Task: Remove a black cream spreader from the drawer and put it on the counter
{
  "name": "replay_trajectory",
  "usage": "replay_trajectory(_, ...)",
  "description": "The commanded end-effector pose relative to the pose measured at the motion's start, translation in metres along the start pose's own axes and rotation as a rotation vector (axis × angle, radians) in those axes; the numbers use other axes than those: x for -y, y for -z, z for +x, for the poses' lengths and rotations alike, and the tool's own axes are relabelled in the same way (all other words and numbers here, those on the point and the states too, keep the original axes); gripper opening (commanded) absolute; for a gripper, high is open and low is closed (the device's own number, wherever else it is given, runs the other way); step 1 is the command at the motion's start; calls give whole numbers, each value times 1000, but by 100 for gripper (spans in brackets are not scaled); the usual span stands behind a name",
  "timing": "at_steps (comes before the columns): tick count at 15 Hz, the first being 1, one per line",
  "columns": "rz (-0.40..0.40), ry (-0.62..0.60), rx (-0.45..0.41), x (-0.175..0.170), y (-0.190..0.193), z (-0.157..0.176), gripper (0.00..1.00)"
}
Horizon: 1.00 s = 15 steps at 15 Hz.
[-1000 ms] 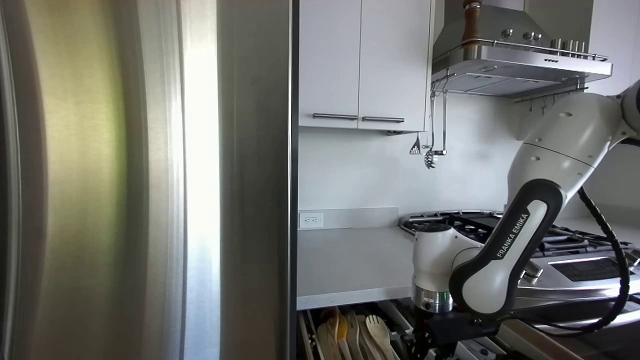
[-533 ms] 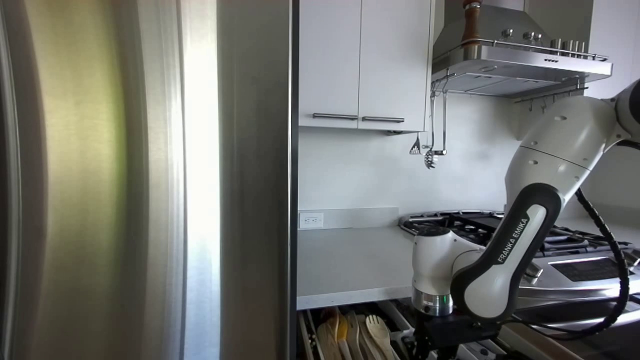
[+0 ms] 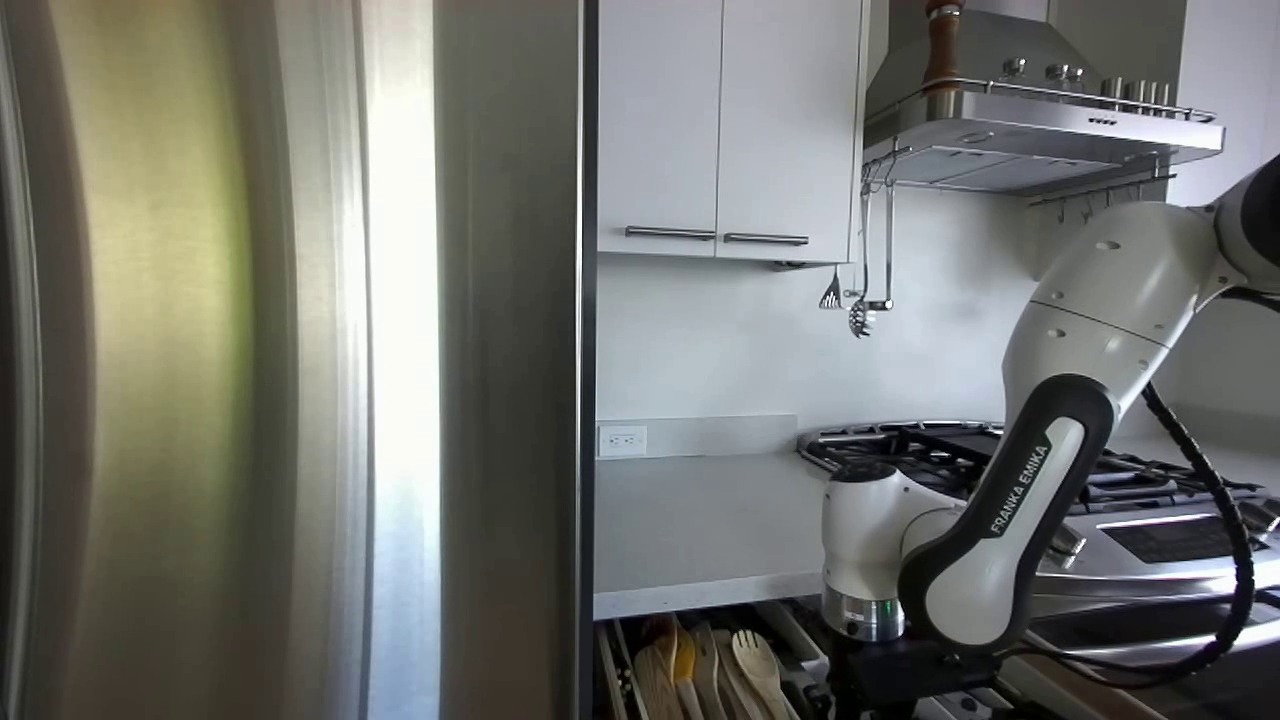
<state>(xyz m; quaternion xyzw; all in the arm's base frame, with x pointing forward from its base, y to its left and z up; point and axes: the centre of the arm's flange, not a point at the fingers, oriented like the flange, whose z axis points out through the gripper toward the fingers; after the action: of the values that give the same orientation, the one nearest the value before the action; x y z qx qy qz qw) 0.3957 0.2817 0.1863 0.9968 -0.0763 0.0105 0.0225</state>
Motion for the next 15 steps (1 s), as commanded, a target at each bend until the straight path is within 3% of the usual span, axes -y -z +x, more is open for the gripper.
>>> replay_trajectory(1,-20,-9,2,6,-2,0,28)
replay_trajectory(4,-12,-8,-12,8,8,1,14)
replay_trajectory(15,62,-77,-2,2,54,15,14)
